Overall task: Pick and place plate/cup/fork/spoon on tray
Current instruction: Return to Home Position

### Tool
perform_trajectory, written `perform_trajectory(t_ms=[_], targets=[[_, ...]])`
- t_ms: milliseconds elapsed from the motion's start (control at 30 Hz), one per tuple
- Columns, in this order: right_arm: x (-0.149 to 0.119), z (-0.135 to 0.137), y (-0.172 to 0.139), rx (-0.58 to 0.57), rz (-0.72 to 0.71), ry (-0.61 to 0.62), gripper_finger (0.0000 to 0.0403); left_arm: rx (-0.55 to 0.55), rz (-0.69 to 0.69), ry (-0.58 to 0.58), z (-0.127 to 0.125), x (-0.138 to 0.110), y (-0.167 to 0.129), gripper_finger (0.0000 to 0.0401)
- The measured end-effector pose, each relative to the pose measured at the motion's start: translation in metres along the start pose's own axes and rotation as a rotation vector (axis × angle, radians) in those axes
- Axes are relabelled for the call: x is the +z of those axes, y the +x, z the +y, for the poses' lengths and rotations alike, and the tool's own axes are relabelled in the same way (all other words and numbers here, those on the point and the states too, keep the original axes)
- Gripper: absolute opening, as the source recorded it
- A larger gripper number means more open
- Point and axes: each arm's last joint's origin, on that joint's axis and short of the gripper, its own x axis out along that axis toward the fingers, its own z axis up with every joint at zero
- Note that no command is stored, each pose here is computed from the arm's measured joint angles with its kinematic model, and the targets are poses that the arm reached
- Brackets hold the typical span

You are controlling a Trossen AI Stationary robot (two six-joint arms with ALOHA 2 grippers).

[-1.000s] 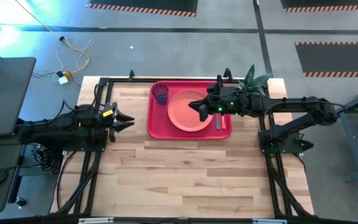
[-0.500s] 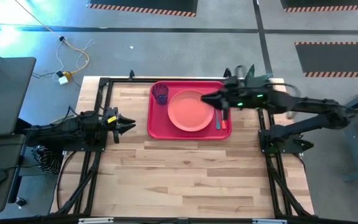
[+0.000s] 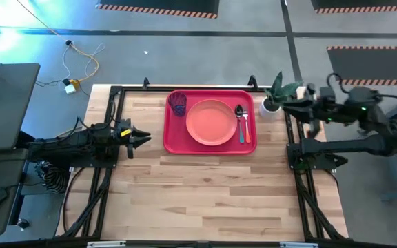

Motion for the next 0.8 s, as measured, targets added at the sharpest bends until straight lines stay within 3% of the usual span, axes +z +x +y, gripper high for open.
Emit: perform_trajectory(t_ms=[133, 300, 567, 800], targets=[[-0.012, -0.004, -0.028, -0.045, -0.037, -0.009, 0.0062, -0.001, 0.000, 0.031, 0.000, 0.000, 0.000, 0.0097], [-0.049, -0.012, -0.039, -0.045, -0.164, -0.017, 0.0062, 0.003, -0.002, 0.039, 0.000, 0.000, 0.000, 0.0097], [-0.119, -0.025, -0.026, -0.054, -0.201, 0.010, 0.0062, 0.004, -0.003, 0.039, 0.000, 0.000, 0.000, 0.0097], [-0.167, -0.033, 0.003, -0.070, -0.053, 0.028, 0.0062, 0.009, -0.008, 0.039, 0.000, 0.001, 0.000, 0.0097]])
